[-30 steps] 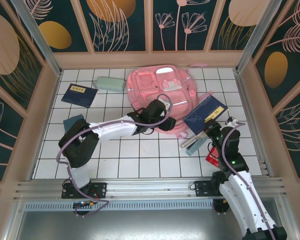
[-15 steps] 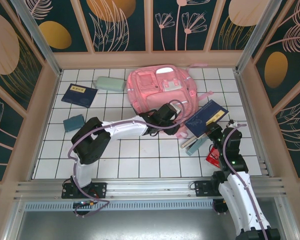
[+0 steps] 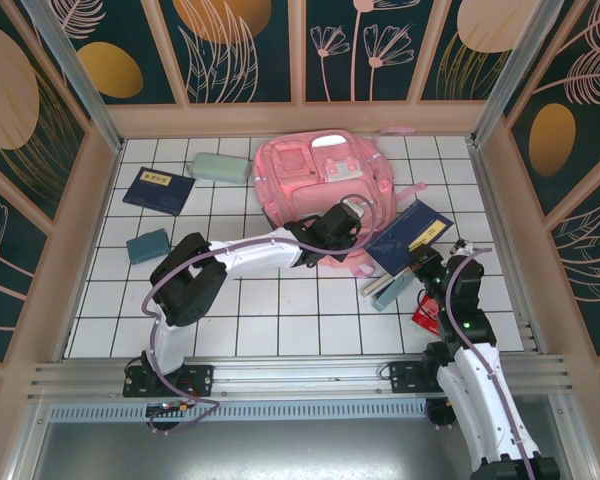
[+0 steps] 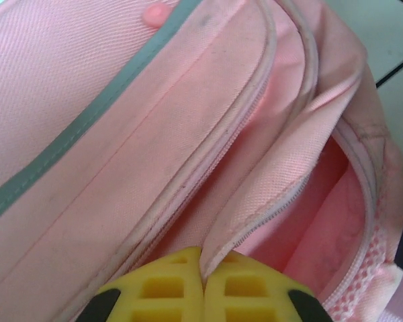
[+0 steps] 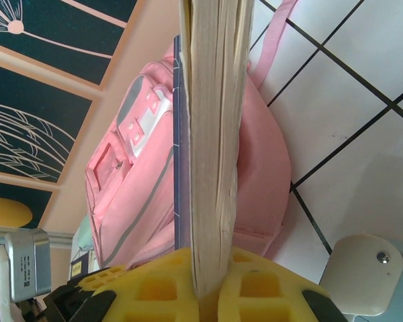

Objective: Pack the student bag

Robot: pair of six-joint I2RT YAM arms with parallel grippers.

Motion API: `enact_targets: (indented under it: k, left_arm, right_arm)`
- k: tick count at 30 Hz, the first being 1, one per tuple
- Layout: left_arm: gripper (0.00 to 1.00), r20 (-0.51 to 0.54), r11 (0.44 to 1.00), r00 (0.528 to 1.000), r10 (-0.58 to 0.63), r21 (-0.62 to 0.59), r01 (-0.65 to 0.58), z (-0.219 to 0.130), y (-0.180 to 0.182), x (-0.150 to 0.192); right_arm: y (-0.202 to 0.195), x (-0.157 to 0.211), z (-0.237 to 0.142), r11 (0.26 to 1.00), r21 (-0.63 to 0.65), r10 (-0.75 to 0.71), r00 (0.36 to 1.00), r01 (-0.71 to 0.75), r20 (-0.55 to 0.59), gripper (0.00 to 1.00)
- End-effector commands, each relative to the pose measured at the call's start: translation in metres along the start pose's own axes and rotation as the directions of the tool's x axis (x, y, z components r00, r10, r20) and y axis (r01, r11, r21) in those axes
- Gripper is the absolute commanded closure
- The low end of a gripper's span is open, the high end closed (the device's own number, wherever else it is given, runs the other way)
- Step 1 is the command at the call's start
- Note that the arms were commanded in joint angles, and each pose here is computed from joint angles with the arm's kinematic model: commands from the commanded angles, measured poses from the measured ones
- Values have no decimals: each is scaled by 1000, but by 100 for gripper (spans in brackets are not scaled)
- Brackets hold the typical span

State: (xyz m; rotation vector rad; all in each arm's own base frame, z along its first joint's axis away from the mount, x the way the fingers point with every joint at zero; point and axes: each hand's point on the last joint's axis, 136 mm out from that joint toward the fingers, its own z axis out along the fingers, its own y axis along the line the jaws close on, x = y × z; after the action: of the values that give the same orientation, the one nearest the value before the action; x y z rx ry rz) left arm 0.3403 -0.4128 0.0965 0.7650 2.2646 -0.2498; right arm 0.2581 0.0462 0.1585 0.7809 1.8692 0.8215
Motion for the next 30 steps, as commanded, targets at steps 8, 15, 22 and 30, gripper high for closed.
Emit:
enact_targets:
  k: [8, 15, 22, 30]
  left_arm:
    - [100, 184, 989, 978, -103, -87, 120, -48, 24, -70]
    - [100, 334, 975, 924, -186, -55, 217, -93, 31, -128]
    - [100, 392, 967, 892, -226, -19, 253, -113, 27, -169]
    - [100, 423, 969, 879, -223, -5, 248, -125, 25, -188]
  right_arm:
    - [32, -1, 0, 985, -165, 40, 999, -44, -28, 100]
    - [40, 10, 12, 962, -238, 118, 989, -137, -93, 100]
    - [45, 15, 24, 947, -260, 174, 981, -190, -85, 100]
    - [69, 14, 60, 935, -262, 224, 971, -238, -84, 100]
